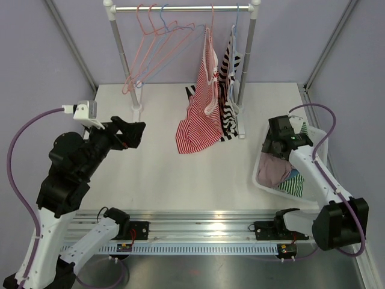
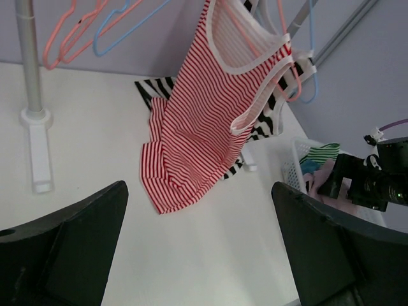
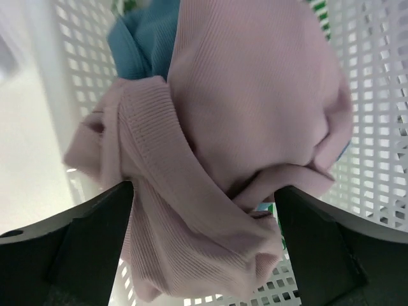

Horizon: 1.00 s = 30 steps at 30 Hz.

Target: Remove the tank top from the hanger

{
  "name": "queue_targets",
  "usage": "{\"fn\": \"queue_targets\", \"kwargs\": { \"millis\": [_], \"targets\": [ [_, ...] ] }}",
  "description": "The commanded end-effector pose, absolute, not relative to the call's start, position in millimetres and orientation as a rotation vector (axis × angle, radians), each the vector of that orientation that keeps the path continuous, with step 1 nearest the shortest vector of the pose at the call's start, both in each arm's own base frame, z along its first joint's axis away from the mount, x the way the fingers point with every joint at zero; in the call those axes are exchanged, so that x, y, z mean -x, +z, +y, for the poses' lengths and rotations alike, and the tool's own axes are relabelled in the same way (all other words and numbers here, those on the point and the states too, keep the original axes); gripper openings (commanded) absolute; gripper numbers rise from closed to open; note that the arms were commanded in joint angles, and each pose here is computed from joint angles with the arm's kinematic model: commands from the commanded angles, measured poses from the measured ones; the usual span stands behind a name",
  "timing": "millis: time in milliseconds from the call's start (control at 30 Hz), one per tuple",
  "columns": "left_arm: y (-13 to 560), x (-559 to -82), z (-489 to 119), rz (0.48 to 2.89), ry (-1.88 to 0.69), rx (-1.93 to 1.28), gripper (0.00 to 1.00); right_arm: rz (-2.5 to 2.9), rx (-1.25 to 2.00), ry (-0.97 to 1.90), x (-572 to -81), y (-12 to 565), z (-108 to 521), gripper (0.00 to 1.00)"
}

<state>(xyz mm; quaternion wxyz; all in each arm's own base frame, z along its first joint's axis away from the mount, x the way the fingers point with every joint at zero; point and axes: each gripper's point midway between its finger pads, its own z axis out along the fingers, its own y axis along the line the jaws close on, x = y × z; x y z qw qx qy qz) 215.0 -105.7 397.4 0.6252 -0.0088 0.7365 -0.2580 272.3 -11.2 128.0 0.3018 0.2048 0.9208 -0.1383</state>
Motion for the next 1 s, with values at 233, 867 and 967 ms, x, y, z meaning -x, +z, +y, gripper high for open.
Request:
{"fn": "queue_targets", "kwargs": {
  "millis": [233, 867, 967],
  "targets": [
    [443, -280, -198, 1.704, -0.671, -0.086, 0.99, 2.008, -0.476, 0.019, -255, 282, 4, 0.99],
    [481, -442, -316, 1.626, -0.510, -0.090, 0.99, 1.954, -0.101, 0.787, -202, 298, 116, 0.98],
    [477, -463, -321, 1.589, -0.470, -0.055, 0.99, 1.943, -0.079, 0.845, -193, 299, 123, 0.98]
  ]
}}
